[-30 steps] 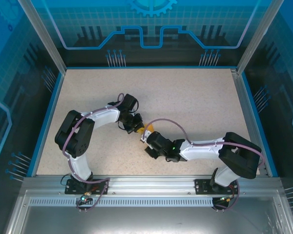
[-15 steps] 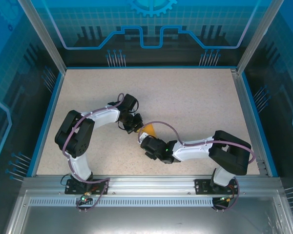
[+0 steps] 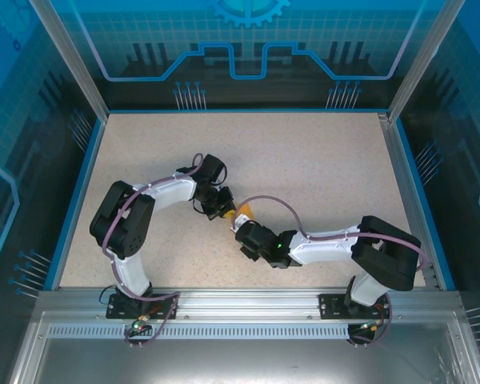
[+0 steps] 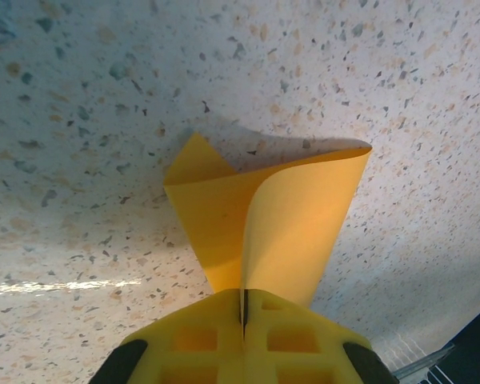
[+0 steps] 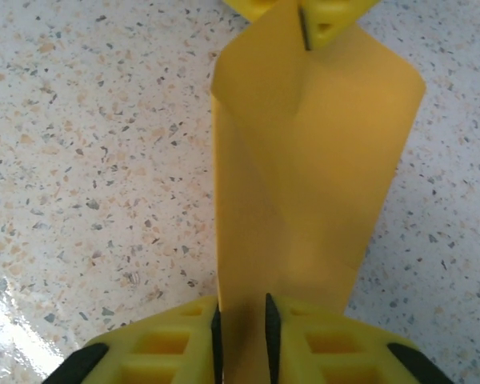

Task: Fold a paper plane with a square sheet of paper (pick it up from the middle)
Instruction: Fold the wing for the fifth time at the center of the table.

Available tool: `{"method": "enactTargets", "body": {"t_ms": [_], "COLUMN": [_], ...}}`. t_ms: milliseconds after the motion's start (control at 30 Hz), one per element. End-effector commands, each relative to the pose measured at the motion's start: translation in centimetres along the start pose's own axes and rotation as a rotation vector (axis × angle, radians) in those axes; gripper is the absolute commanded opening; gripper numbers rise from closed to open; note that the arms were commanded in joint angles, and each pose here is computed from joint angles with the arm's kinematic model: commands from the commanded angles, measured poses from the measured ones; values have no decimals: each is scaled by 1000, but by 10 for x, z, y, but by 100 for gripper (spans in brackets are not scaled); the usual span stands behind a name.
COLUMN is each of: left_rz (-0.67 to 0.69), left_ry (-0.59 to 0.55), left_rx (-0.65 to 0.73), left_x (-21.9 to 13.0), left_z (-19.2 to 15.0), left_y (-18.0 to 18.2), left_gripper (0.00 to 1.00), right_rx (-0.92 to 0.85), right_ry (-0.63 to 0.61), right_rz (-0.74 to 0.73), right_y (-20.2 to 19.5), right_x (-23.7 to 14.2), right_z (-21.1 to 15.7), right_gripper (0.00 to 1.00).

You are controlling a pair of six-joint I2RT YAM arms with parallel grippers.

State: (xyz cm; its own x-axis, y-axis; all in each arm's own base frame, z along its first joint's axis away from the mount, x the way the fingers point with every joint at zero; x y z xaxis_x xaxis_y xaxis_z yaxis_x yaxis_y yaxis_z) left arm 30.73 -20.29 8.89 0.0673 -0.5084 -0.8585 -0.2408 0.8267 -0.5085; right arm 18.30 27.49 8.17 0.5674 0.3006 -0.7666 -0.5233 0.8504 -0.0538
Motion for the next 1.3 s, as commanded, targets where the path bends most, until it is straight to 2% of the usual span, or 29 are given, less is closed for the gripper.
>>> {"method": "enactTargets", "body": {"t_ms": [0,100,200,400,500,567,700,967,1100,1167,1267], "left_rz": [4,-1,2,7,7,5,4,47,-23,-57,-80], "left_ry": [-14,-13,-11,-8,-7,-19,-51,-139,-105,-94,-107], "left_rx": [7,10,9,6,5,12,19,23,10,6,16], "left_x": [-8,-8,-8,-7,-7,-10,-20,-47,-42,-39,-37], "left_z": [4,4,4,4,3,3,4,1,-4,-5,-8], "left_y": [-4,-6,-5,-3,-2,-3,-3,7,3,-1,-5], "left_gripper": [0,1,1,1,4,9,18,46,52,52,56], "right_rx": [13,-4,-1,34,69,107,187,385,413,432,454], "right_ry": [5,13,3,-9,9,21,7,-18,-2,0,24], "right_rz": [7,3,5,43,65,86,175,400,440,461,481], "right_y": [-5,-5,-5,-3,-6,-10,-14,-30,-35,-36,-35], "right_x": [0,2,2,1,4,5,2,-7,-5,-2,4], "right_z": [-4,-4,-2,1,0,-2,2,11,11,11,10], "right_gripper": [25,23,16,12,4,0,0,0,0,0,0]}}
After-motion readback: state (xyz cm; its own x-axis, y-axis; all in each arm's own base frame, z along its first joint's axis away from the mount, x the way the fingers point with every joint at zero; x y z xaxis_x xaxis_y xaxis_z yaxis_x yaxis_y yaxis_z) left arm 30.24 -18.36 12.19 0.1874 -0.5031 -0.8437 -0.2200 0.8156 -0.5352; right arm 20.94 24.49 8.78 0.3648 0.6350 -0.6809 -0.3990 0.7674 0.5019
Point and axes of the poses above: each hand's point on the last joint's axis, 136 mm out from that joint toward the fingers, its own x axis out along the fingers, its own y axis along the line the jaws close on, z = x × y, the point moved 6 cm from there along -x, back along the fingers, and after that the axes turned 14 degrees about x, right-handed, at the moved point
